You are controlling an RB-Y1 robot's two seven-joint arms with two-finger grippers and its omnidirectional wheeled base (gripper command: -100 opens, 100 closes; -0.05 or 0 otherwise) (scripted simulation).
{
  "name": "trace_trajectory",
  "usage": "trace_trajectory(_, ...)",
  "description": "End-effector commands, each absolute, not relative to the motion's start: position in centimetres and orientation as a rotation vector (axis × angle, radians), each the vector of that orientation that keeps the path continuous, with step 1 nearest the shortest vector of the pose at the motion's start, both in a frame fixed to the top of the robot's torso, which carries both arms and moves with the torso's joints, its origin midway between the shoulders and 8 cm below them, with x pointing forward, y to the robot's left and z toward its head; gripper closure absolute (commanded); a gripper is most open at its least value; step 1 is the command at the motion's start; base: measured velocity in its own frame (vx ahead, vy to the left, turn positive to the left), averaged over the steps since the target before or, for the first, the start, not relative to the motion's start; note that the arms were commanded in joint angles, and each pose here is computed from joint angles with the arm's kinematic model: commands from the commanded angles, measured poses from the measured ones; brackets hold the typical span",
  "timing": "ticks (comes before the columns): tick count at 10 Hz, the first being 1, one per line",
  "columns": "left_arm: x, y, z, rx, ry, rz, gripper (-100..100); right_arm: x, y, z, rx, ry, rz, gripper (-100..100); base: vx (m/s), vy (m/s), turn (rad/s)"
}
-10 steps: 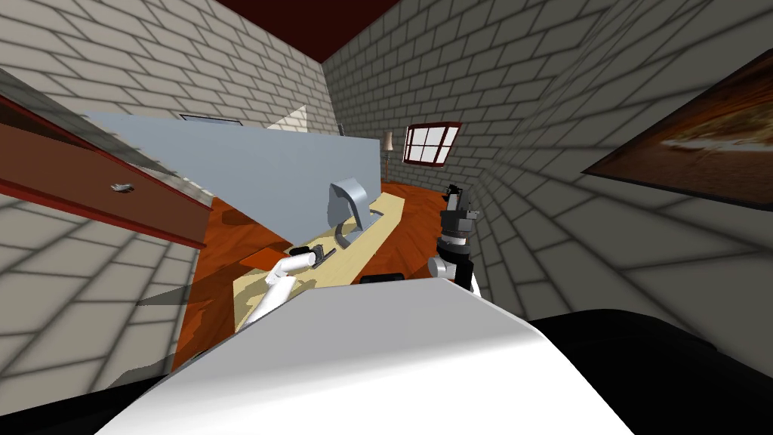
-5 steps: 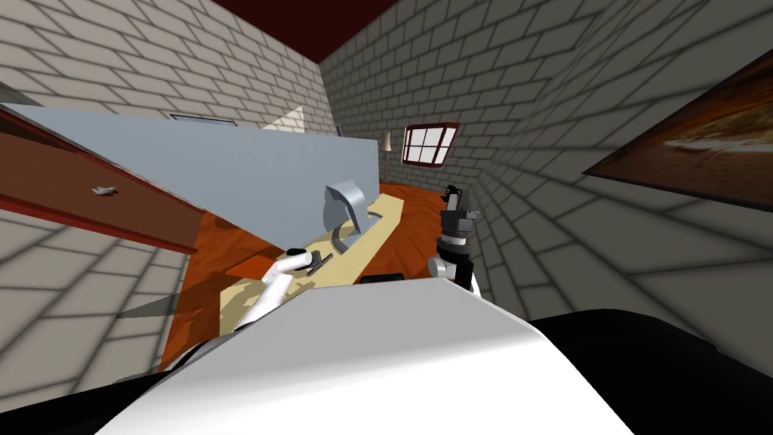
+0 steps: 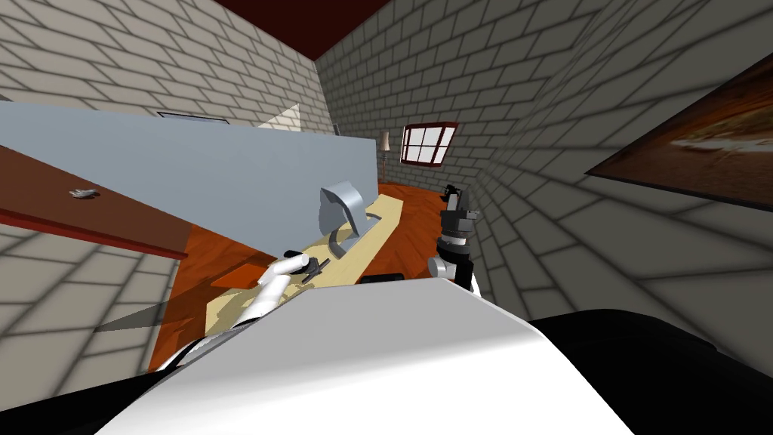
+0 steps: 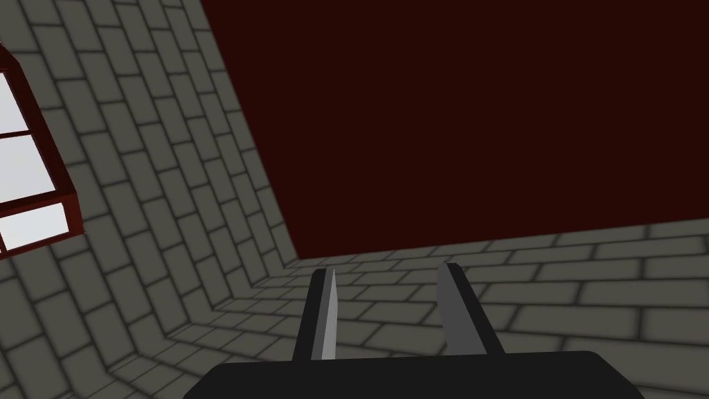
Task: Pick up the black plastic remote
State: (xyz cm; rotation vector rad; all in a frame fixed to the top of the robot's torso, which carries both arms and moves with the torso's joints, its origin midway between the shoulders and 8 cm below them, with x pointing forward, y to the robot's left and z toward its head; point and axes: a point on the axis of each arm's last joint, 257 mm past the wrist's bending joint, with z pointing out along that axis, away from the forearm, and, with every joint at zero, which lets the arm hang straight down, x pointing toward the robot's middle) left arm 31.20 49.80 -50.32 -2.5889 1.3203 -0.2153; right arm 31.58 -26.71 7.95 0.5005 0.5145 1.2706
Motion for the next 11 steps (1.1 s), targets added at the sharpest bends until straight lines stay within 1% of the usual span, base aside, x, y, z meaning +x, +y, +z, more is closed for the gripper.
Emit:
trace_trajectory(1, 29.9, 50.1, -51.0, -2.664, 1.276, -0.177, -100, 31.6, -26.7, 8.0, 0.5, 0.515, 1.271, 0, 0.083, -0.012, -0.027)
trace_trajectory(3, 27.8, 50.5, -51.6, -2.768, 1.202, -0.12, -100, 31.6, -26.7, 8.0, 0.5, 0.515, 1.271, 0, 0.105, -0.017, -0.042)
trace_trajectory(7, 25.4, 50.9, -52.1, -2.88, 1.106, -0.049, -100, 31.6, -26.7, 8.0, 0.5, 0.515, 1.271, 0, 0.058, -0.001, -0.015)
trace_trajectory(10, 24.8, 51.2, -52.0, -2.907, 1.076, -0.031, -100, 31.6, -26.7, 8.0, 0.5, 0.514, 1.271, 0, 0.006, -0.007, 0.014)
trace_trajectory(11, 24.7, 51.2, -52.1, -2.911, 1.073, -0.028, 0, 31.6, -26.7, 8.0, 0.5, 0.514, 1.271, 0, 0.0, 0.0, 0.0)
